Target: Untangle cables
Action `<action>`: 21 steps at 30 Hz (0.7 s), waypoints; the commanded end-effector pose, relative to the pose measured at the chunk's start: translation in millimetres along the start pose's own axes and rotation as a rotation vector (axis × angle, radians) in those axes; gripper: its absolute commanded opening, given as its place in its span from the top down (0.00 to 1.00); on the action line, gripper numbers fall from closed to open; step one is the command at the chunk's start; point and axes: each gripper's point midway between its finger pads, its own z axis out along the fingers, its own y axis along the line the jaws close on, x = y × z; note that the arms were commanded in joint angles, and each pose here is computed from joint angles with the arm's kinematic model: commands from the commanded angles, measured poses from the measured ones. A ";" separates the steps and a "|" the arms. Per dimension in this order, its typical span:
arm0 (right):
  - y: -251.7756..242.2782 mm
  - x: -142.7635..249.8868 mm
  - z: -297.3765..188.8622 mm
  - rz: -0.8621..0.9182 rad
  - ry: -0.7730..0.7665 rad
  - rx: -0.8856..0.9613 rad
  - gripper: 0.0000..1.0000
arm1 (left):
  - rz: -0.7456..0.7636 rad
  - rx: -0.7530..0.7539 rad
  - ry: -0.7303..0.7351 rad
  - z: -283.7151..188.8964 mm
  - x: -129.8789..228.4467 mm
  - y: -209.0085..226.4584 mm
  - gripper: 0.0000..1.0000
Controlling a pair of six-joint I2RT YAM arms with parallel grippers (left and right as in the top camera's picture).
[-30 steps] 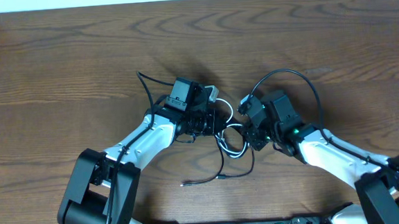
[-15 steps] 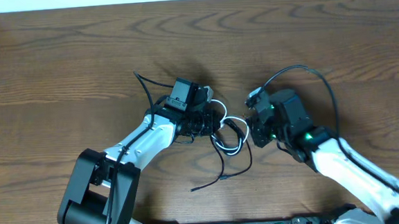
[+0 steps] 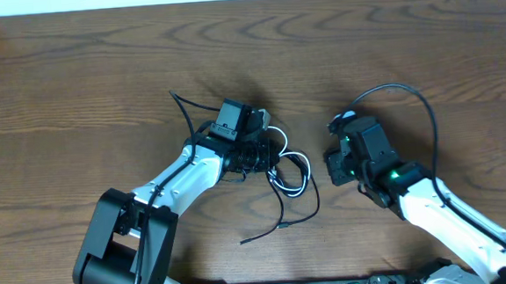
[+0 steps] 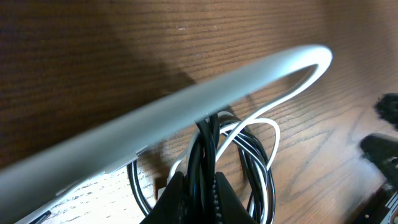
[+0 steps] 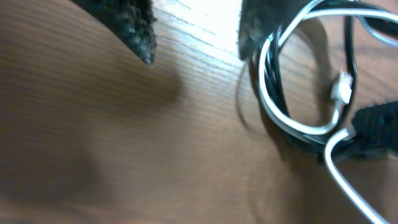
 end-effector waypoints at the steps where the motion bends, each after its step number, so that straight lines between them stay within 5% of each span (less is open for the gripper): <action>1: 15.5 6.8 9.8 -0.098 0.032 -0.106 0.56 | -0.008 -0.011 0.018 3.1 4.5 4.1 0.92; 14: 26.2 17.6 41.4 -0.141 0.069 -0.190 0.66 | 0.059 0.095 0.063 2.2 12.7 -13.8 0.92; 21: 9.6 18.4 44.7 -0.142 0.073 -0.094 0.64 | 0.047 0.094 0.063 2.2 12.7 -13.7 0.93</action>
